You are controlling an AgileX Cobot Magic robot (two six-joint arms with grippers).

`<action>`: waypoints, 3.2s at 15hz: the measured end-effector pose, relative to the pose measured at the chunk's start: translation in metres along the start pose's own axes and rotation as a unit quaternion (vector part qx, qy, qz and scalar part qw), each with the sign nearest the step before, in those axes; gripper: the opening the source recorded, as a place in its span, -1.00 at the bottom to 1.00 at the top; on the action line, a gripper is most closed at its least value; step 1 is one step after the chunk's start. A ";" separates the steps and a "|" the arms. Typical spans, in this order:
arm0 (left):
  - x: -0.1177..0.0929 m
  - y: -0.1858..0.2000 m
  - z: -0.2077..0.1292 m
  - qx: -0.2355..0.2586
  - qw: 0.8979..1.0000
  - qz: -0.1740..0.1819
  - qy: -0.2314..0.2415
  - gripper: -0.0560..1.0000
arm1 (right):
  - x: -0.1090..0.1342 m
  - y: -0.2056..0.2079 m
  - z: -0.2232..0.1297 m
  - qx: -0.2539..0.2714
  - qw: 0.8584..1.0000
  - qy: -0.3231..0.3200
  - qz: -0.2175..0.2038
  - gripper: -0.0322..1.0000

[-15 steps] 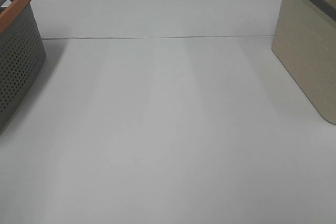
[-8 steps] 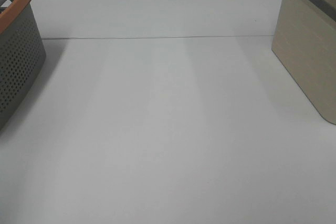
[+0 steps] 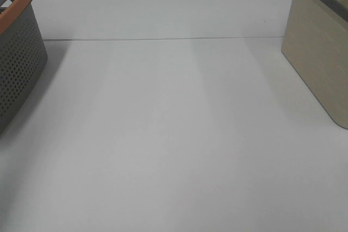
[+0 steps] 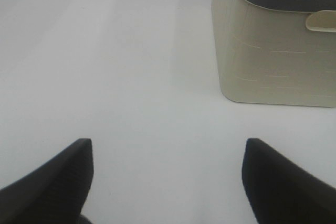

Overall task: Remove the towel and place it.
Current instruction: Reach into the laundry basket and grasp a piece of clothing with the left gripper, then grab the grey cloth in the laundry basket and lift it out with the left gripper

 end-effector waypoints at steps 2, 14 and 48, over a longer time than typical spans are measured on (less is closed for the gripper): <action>-0.003 -0.017 0.008 -0.005 1.000 0.000 0.031 0.54 | 0.000 0.000 0.000 0.000 1.000 0.000 0.000 0.54; 0.017 -0.160 -0.008 0.028 0.956 0.166 0.241 0.51 | 0.000 0.000 0.000 0.000 1.000 0.000 0.000 0.54; 0.042 -0.290 -0.035 0.111 0.932 0.144 0.315 -0.89 | -0.002 0.000 0.000 -0.001 1.000 -0.018 -0.008 0.54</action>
Point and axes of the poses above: a point on each arm's last joint axis where the gripper is mounted, y pointing back along that axis away from the gripper, x along the wrist's bending axis when the last joint is at zero, z = x × y, the point moved 4 cm from there along -y, pointing out along that axis toward the gripper, and after that the axes turned 13 degrees about -y, right-handed, at the moved point
